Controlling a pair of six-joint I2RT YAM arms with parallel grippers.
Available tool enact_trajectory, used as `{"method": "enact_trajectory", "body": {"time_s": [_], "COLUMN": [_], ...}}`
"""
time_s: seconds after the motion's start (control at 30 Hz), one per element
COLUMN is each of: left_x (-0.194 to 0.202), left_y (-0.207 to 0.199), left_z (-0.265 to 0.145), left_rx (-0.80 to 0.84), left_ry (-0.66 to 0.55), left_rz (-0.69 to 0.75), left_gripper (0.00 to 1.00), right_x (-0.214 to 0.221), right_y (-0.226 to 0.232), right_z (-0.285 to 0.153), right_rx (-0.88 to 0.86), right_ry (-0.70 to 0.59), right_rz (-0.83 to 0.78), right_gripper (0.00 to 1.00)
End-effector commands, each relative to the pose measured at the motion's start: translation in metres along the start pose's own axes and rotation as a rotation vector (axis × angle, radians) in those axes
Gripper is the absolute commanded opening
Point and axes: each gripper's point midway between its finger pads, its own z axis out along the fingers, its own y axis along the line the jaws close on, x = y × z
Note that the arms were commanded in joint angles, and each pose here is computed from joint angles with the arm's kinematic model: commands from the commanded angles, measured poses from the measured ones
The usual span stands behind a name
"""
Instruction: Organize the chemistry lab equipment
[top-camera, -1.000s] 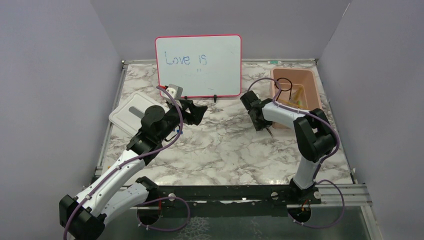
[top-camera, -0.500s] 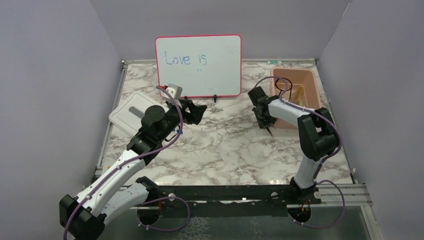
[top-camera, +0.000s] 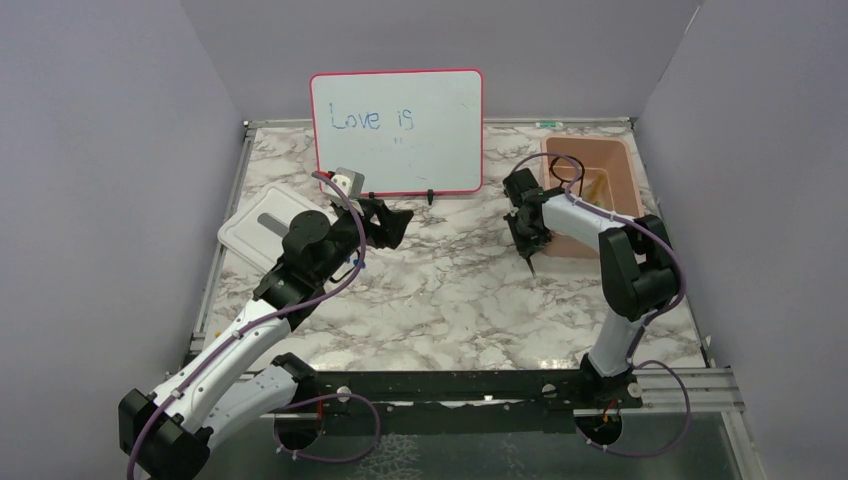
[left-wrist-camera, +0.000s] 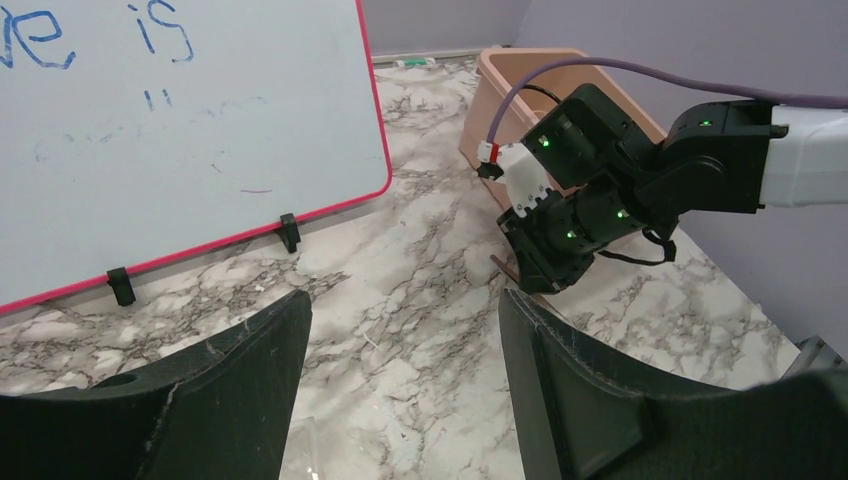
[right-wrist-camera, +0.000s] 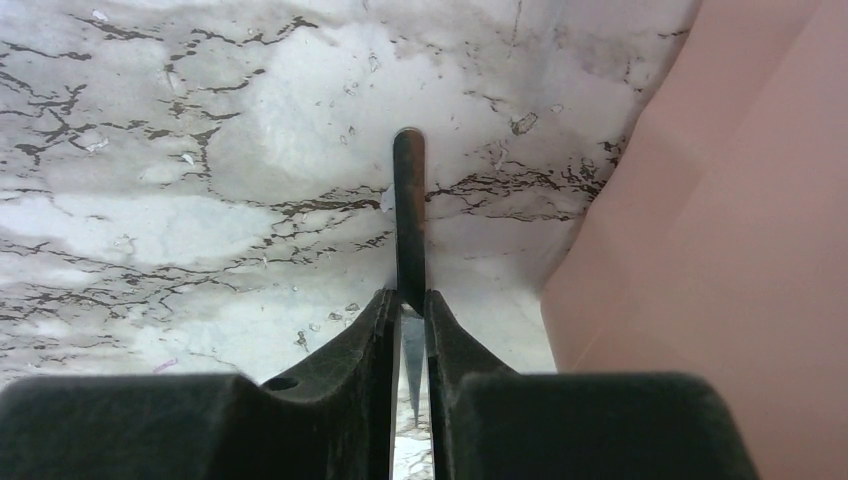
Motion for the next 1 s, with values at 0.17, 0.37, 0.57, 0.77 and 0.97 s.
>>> {"method": "enact_trajectory", "body": {"time_s": [0.17,0.37,0.57,0.77,0.97], "left_x": [-0.004,-0.005,-0.005,-0.006,-0.008], "left_y": [0.005,0.005,0.005,0.004,0.004], "left_z": [-0.001,-0.002,-0.002,-0.002,-0.004], "left_rx": [-0.022,-0.021,-0.021,-0.02,-0.018], "left_ry": [-0.023,-0.027,-0.026,-0.03,-0.033], "left_rz": [0.008,0.007,0.008,0.009,0.009], "left_gripper": [0.72,0.72,0.72,0.72,0.72], "right_x": [0.016,0.009,-0.027,-0.084,-0.116], "right_y": [0.022,0.022,0.027,0.023,-0.017], "right_z": [0.017,0.013,-0.018,-0.104,-0.181], "right_rx": [-0.091,-0.092,-0.147,-0.208,-0.074], "right_ry": [0.09,0.061,-0.099,-0.398,-0.645], "right_rz": [0.013,0.025,0.034,0.064,0.14], "right_gripper": [0.24,0.09,0.01,0.01,0.01]}}
